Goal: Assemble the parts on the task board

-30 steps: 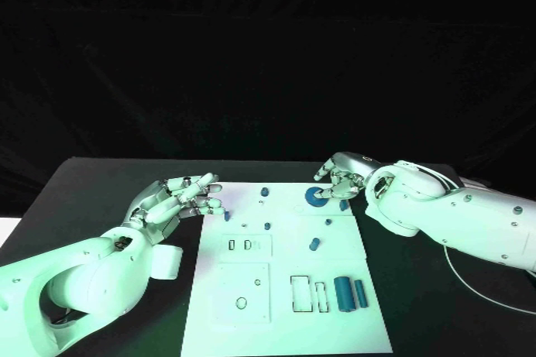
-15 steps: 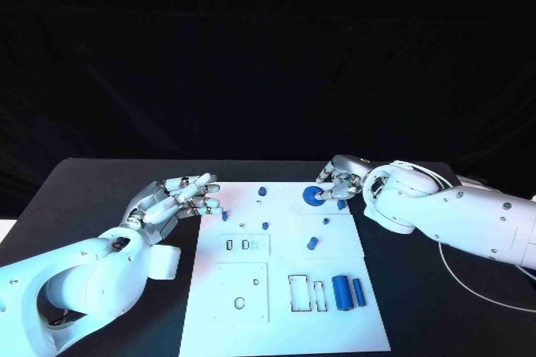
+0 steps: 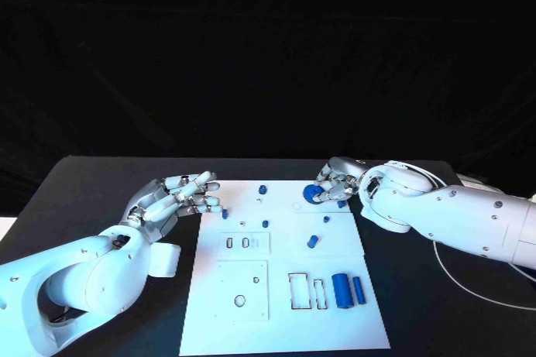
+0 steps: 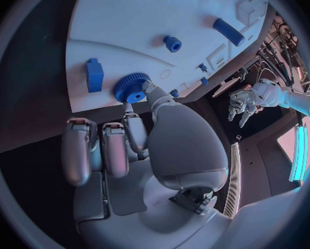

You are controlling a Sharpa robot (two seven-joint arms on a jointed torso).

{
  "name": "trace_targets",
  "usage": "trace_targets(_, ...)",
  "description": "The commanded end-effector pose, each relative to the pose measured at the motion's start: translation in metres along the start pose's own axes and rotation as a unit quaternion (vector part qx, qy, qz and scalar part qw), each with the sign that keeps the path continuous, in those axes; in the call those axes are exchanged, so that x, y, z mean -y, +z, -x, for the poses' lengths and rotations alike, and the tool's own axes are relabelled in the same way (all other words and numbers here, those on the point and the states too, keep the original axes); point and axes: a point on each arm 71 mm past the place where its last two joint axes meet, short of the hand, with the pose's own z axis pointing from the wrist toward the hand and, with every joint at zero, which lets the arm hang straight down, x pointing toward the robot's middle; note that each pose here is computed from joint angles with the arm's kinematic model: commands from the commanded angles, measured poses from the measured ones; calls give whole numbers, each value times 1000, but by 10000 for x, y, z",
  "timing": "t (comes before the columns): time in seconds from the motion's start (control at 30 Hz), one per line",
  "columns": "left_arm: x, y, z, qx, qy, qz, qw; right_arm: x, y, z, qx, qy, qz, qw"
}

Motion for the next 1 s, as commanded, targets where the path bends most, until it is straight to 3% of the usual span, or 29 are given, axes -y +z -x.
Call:
trace_targets(0.03, 9, 4, -23, -10, -6, -2, 1000, 6, 6, -46, -17, -14, -3, 1000)
trace_targets(0.33, 9, 3, -23, -11, -6, -2, 1000, -21, 28, -87, -13, -36, 0, 999)
trace_targets(0.63, 8, 4, -24, -12, -7, -1, 1000, -150, 20, -114, 32, -107, 19, 994)
trace_targets(0.83, 7, 5, -23, -12, -7, -1, 1000, -304, -37, -93, 76, -105, 44, 991)
trace_targets(1.0, 6, 7, -23, -12, -7, -1, 1000, -479, -105, -89, 95, -93, 68, 989)
